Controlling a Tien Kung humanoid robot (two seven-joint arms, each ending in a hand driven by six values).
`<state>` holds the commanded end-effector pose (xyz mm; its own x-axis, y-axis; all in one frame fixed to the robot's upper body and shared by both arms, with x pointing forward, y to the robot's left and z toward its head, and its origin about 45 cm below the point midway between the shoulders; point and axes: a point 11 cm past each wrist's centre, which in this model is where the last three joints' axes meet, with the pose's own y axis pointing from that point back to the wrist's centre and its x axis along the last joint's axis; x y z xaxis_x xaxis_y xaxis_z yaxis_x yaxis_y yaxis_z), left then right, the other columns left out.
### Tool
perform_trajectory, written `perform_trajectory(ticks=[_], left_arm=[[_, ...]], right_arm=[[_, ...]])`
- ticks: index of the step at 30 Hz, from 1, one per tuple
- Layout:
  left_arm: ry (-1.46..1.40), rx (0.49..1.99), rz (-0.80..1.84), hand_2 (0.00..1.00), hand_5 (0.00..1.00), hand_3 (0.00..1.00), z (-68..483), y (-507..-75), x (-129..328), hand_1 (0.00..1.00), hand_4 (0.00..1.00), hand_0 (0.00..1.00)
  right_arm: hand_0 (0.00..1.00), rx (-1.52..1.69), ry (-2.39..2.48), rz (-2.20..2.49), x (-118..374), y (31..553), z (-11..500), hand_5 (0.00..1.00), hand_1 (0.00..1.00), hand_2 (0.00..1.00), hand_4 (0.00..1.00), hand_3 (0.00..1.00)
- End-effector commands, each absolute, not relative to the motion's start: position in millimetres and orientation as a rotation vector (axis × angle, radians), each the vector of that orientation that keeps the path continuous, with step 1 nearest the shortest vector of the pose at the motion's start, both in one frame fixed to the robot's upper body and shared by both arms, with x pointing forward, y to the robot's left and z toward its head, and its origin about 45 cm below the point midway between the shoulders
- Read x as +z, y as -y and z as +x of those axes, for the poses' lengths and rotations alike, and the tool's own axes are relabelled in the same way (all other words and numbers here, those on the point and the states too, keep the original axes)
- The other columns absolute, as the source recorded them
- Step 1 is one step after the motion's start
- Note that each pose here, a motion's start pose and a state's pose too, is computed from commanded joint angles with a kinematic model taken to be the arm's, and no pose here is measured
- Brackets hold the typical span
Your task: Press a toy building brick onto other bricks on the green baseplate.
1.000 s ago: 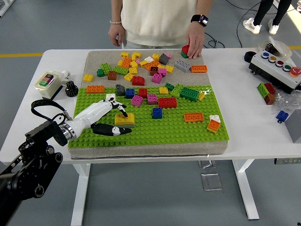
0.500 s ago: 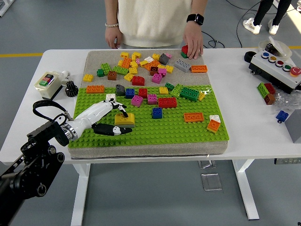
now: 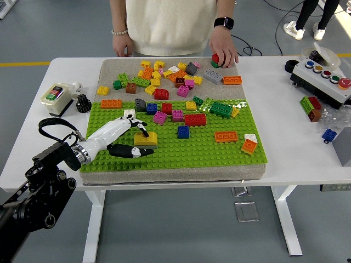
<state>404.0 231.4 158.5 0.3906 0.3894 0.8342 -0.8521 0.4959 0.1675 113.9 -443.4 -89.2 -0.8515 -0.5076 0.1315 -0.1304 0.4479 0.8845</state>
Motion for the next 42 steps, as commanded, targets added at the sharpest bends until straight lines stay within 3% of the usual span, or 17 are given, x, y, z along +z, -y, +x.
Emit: perform_trajectory(ticks=[42], left_arm=[[0.838,0.865,0.669,0.849,0.648,0.604,402.6,-230.2,150.9,0.898,0.998,0.998]], right_arm=[[0.737,-1.368,2.322,0.538,-89.8,442.3,112.9,0.512,0.656,0.709,0.917,0.595]])
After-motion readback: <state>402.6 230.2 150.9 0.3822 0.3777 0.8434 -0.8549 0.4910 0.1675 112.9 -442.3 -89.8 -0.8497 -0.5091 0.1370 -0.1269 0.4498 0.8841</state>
